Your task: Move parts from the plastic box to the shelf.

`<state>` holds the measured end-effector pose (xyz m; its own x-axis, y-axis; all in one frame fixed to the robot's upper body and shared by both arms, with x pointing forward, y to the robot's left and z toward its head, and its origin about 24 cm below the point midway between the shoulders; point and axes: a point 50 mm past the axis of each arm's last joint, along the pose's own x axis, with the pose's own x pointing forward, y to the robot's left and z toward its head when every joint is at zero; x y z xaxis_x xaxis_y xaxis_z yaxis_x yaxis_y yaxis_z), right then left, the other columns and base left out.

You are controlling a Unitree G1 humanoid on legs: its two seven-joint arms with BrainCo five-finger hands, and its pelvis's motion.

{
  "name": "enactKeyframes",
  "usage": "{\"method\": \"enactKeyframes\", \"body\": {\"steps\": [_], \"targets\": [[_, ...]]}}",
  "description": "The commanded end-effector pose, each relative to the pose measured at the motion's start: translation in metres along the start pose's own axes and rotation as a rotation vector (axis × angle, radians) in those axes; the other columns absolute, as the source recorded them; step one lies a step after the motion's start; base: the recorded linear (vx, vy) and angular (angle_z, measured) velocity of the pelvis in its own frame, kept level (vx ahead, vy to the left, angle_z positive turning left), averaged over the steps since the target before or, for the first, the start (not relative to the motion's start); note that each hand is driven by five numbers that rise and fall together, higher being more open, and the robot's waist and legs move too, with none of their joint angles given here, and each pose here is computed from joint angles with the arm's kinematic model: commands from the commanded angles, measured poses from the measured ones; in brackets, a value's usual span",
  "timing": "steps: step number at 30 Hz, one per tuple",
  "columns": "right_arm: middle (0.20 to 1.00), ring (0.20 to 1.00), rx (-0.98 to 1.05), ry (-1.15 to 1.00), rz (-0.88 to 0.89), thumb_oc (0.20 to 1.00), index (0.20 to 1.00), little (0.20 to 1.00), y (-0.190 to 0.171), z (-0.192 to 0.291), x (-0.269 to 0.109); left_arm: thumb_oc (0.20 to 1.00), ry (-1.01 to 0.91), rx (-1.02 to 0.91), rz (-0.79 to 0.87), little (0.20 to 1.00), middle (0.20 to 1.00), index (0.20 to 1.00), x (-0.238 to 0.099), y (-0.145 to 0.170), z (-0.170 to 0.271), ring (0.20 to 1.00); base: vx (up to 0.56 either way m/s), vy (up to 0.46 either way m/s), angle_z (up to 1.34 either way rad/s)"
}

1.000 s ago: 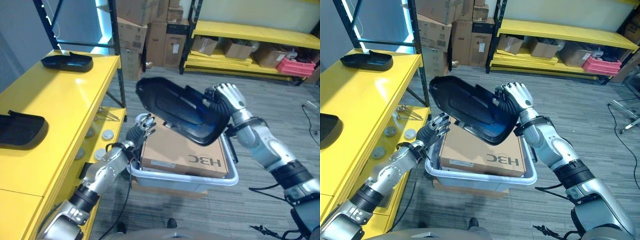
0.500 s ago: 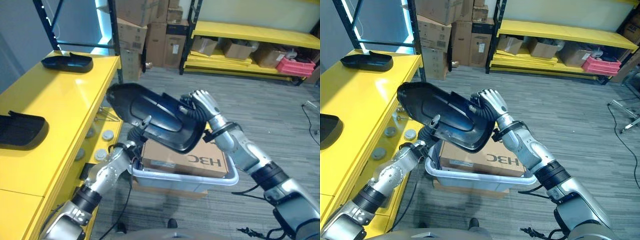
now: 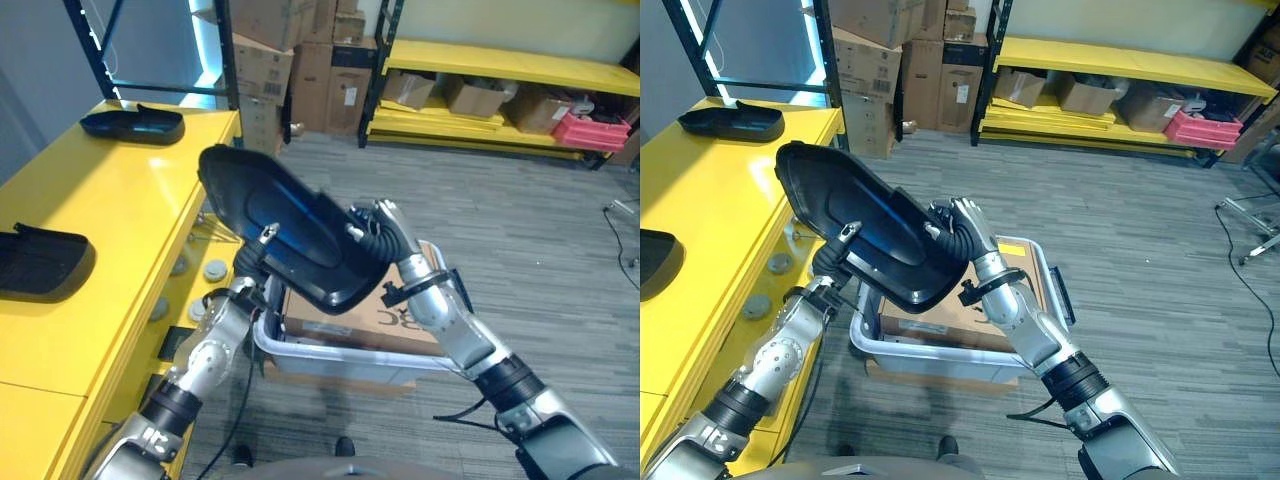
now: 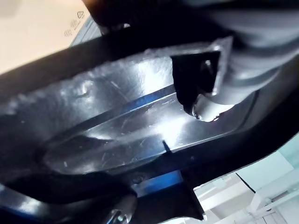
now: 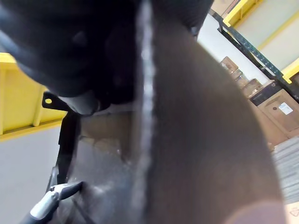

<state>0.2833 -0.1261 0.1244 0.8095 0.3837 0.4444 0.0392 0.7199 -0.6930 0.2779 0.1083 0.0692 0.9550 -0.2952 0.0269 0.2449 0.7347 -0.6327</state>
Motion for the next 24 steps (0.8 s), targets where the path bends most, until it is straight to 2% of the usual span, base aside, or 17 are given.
{"method": "enactKeyframes", "body": {"steps": [1,5,6,7,12,14,17,18,19,23,24], "targets": [[0.2,0.2,0.151,-0.253,0.027,0.2,0.2,0.2,0.002,0.048,0.008,0.2,-0.223,0.086,-0.199,0.2,0.2,0.2,0.026,-0.051,0.033,0.2,0.01,0.058,0.01],[0.2,0.2,0.17,-0.372,0.045,0.2,0.2,0.2,0.0,0.061,0.002,0.2,-0.317,0.248,-0.153,0.2,0.2,0.2,0.021,-0.045,0.046,0.2,0.02,0.067,0.0],[0.561,0.561,0.175,-0.371,0.044,0.561,0.561,0.561,-0.001,0.061,0.001,0.2,-0.341,0.288,-0.137,0.2,0.2,0.2,0.02,-0.044,0.05,0.2,0.03,0.081,0.0],[1.0,1.0,0.214,-0.343,0.045,1.0,1.0,1.0,-0.003,0.058,0.0,0.2,-0.375,0.354,-0.115,0.2,0.2,0.2,0.018,-0.041,0.054,0.2,0.03,0.088,0.01],[1.0,1.0,0.324,-0.183,-0.082,1.0,1.0,1.0,-0.018,0.036,-0.017,0.2,-0.536,0.674,-0.01,0.2,0.2,0.2,0.004,-0.028,0.075,0.2,0.02,0.104,0.03],[1.0,1.0,0.39,0.012,-0.195,1.0,1.0,1.0,-0.023,0.007,-0.041,0.2,-0.601,0.693,0.021,0.2,0.2,0.2,-0.005,-0.018,0.084,0.2,-0.02,0.185,0.0],[1.0,1.0,0.37,0.169,-0.236,1.0,1.0,1.0,-0.02,-0.018,-0.064,0.2,-0.648,0.69,0.039,0.2,0.2,0.2,-0.014,-0.012,0.089,0.2,-0.02,0.128,-0.08],[1.0,1.0,0.364,0.293,-0.243,1.0,1.0,1.0,-0.016,-0.036,-0.081,0.2,-0.663,0.698,0.067,0.2,0.2,0.2,-0.019,-0.006,0.09,0.2,-0.01,0.13,-0.09],[1.0,1.0,0.361,0.311,-0.244,1.0,1.0,1.0,-0.015,-0.039,-0.086,0.2,-0.666,0.703,0.072,0.2,0.2,0.2,-0.021,-0.005,0.091,0.2,-0.01,0.115,-0.09],[1.0,1.0,0.398,0.662,-0.207,1.0,1.0,1.0,0.004,-0.085,-0.144,0.2,-0.706,0.774,0.087,0.2,0.2,0.2,-0.031,0.003,0.095,0.2,0.0,0.052,-0.24],[1.0,1.0,0.4,0.688,-0.194,1.0,1.0,1.0,0.006,-0.088,-0.147,0.2,-0.71,0.779,0.086,0.2,0.2,0.2,-0.032,0.004,0.096,0.2,0.0,-0.004,-0.13]]}}
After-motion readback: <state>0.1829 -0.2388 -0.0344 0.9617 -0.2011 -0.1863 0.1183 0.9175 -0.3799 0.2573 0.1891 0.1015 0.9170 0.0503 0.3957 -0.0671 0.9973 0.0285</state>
